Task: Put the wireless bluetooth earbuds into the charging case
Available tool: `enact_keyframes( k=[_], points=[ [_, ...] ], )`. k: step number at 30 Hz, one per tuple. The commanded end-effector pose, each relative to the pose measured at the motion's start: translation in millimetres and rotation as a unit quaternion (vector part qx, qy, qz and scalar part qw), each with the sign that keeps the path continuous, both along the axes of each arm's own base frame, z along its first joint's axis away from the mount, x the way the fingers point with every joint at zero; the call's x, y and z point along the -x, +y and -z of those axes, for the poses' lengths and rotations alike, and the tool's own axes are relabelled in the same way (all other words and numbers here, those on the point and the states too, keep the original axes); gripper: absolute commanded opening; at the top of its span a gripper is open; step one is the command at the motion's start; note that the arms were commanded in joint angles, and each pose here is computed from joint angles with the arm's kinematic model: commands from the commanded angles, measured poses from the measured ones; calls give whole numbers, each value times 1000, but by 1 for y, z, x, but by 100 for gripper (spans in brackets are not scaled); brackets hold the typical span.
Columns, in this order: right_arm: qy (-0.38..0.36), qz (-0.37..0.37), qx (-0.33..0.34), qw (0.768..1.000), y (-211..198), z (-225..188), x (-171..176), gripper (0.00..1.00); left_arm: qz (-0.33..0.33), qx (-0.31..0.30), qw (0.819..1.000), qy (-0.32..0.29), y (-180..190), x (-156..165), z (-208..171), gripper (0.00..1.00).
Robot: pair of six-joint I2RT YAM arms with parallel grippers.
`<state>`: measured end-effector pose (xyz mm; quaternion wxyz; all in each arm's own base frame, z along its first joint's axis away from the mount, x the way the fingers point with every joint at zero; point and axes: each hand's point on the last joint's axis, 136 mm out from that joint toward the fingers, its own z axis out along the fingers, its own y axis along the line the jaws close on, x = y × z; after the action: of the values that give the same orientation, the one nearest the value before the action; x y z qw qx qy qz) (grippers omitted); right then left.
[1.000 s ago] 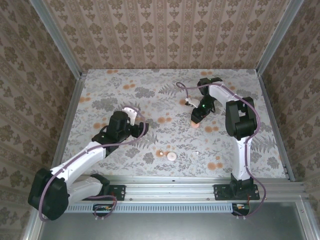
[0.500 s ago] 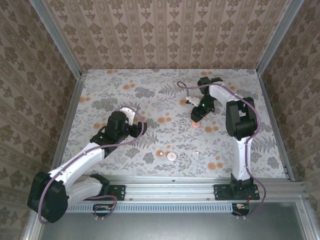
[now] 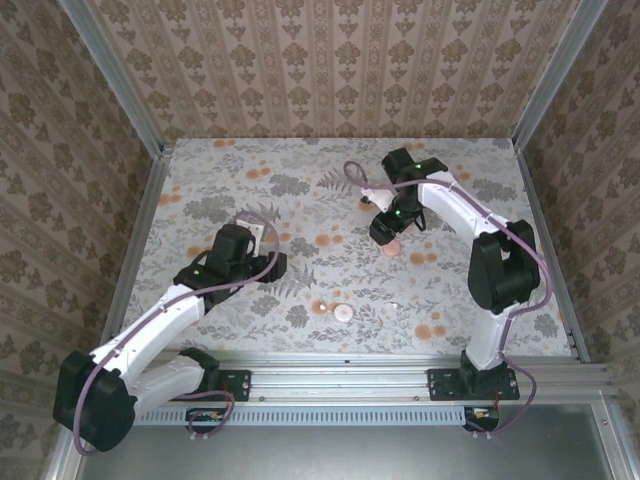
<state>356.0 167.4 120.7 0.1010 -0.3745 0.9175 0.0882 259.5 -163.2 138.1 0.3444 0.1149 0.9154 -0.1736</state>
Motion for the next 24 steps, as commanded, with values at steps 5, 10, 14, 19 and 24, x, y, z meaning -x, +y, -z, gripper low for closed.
enact_keyframes(
  k=[5,10,14,19,24],
  points=[
    [-14,24,22,999,18,-24,45,63,-54,-13,994,97,24,34,3,73],
    [2,43,-3,999,37,-30,82,65,-85,-25,986,142,40,57,11,73],
    [17,56,-14,998,46,-29,108,65,-98,-46,976,191,52,80,21,72],
    [36,58,6,998,56,-23,134,68,-106,-46,970,212,53,92,24,71],
    [76,57,37,995,69,1,161,70,-114,-48,968,218,54,94,26,70]
  ],
)
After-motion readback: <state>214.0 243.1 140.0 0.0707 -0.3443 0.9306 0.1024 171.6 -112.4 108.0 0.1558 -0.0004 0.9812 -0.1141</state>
